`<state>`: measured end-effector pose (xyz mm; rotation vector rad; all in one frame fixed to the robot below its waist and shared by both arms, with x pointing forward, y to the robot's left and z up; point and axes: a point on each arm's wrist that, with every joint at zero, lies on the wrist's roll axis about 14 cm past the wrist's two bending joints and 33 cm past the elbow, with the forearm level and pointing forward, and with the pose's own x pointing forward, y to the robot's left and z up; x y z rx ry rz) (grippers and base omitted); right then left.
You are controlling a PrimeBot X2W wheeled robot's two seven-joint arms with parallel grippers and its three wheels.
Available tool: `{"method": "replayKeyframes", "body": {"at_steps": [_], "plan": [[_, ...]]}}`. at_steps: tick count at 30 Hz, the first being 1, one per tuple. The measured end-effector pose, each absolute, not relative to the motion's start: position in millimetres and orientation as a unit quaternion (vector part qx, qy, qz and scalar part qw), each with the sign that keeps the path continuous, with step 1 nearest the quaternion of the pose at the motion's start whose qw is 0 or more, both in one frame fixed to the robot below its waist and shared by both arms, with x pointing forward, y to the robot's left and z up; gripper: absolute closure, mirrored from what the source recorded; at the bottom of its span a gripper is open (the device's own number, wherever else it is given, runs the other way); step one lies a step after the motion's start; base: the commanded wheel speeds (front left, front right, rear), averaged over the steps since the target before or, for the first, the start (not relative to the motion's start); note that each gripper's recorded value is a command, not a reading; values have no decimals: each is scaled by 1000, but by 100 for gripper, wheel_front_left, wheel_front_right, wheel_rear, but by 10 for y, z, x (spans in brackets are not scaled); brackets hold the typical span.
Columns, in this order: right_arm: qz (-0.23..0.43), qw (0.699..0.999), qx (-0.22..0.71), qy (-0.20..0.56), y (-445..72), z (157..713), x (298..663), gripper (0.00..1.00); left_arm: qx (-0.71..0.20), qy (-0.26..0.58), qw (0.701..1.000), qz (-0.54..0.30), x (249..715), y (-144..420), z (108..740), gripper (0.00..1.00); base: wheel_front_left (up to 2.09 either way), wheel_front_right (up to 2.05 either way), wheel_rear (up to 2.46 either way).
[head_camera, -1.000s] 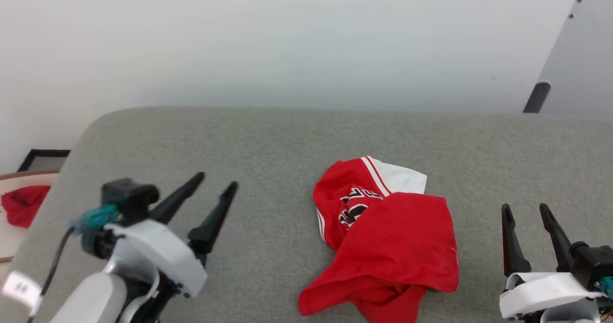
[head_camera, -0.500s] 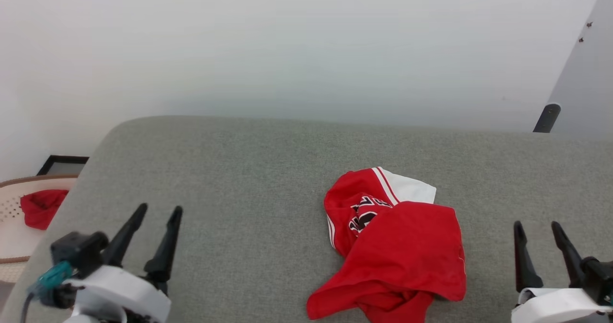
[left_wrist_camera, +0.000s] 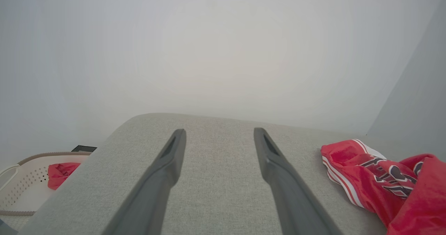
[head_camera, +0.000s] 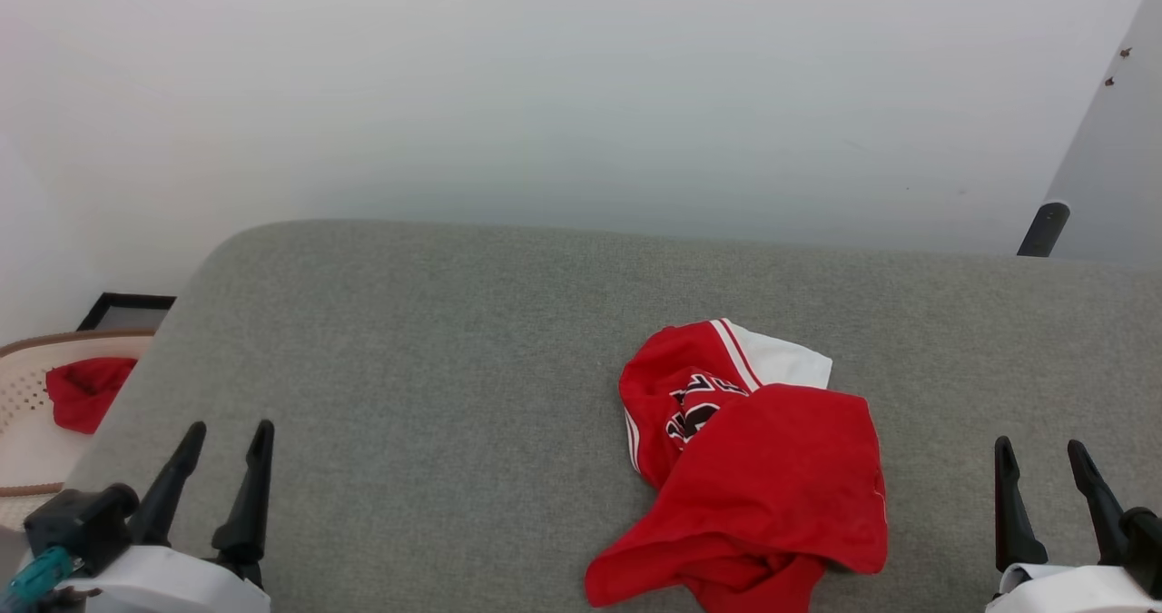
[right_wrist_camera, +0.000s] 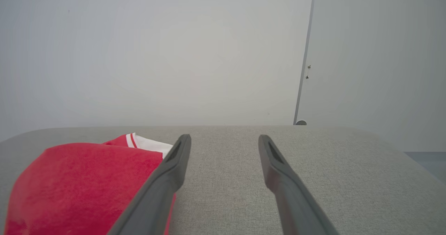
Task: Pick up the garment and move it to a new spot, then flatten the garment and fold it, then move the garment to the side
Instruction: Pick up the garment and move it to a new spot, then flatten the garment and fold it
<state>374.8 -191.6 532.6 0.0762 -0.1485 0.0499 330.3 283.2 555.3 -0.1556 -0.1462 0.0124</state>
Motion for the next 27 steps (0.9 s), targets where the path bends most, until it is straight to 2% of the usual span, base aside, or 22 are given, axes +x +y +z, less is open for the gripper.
{"method": "replayKeyframes", "body": {"at_steps": [12,27], "plan": [[32,997,38,-62,-1858,5282,3779,0,-76,-73,994,17,3297,2910,5552,0,0,0,0],[101,995,17,-15,-1530,5389,4305,0,-77,-59,995,38,3146,2909,5414,0,0,0,0]]}}
